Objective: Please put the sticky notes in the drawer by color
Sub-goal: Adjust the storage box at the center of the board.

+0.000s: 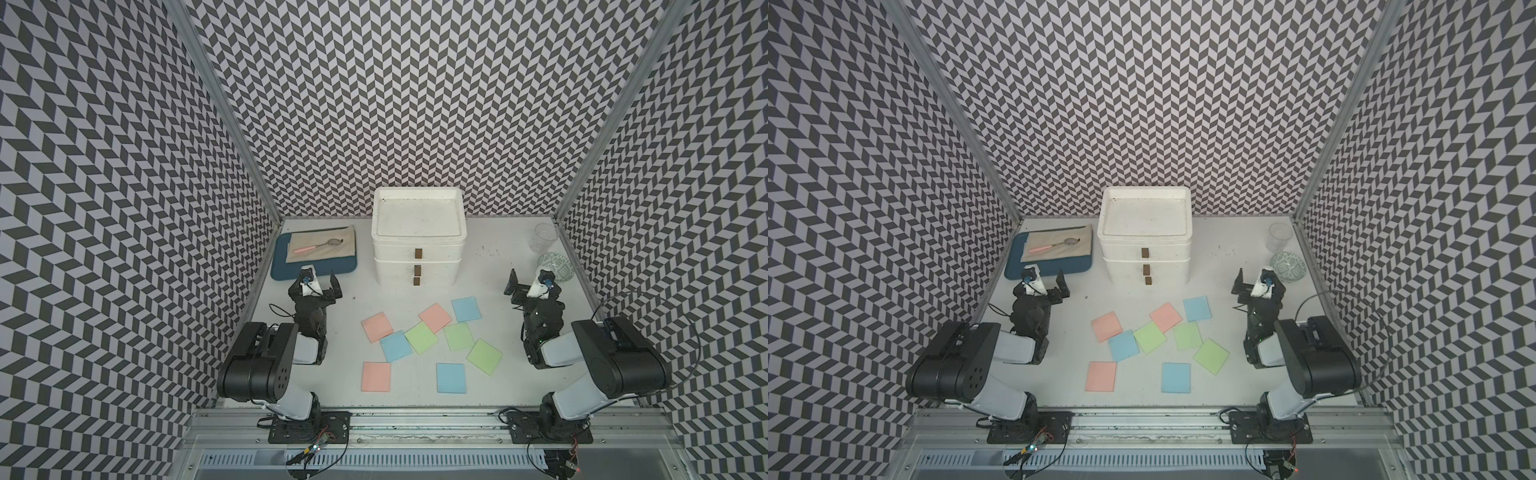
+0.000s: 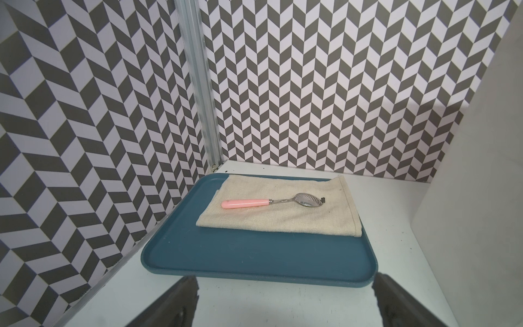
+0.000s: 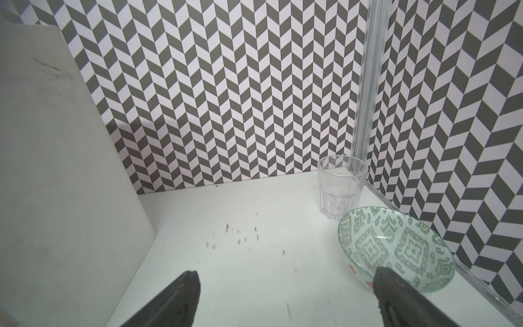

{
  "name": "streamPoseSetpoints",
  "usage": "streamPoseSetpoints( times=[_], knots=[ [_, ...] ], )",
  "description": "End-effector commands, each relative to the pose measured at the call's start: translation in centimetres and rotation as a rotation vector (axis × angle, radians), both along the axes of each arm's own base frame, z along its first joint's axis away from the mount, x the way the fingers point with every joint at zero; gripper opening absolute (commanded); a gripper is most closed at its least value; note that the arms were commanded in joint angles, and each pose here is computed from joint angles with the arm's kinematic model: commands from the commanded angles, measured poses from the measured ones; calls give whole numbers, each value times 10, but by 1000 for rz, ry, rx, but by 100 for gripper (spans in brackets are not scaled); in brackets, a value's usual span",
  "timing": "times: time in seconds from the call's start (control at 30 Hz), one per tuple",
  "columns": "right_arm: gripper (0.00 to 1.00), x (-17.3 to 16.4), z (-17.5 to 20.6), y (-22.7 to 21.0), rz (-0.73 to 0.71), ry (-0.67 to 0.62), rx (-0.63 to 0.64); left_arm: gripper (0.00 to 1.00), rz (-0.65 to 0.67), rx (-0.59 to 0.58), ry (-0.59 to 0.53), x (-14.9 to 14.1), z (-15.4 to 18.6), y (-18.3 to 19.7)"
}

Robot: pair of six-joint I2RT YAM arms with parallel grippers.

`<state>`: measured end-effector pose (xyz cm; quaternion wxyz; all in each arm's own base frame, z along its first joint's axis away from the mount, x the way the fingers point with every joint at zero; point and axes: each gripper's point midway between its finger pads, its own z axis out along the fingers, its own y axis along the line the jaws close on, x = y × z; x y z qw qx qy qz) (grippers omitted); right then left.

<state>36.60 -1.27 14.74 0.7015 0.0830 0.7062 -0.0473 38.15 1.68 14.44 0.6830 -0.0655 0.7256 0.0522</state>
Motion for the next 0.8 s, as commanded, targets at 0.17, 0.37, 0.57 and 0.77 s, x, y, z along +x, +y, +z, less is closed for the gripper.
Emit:
streamPoseSetpoints(
  times=[0.17,0.37,0.57,0.77],
  knots=[
    [99,-5,74,-9,-52,2,160,100,64,-73,157,25,41,-11],
    [97,2,77,62,336,120,356,100,-173,-206,171,27,53,-53],
    [44,-2,64,128,622,292,451,73,-446,-475,185,5,81,-109],
    [26,-7,45,159,726,399,491,69,-572,-640,316,-15,68,-148]
  ],
)
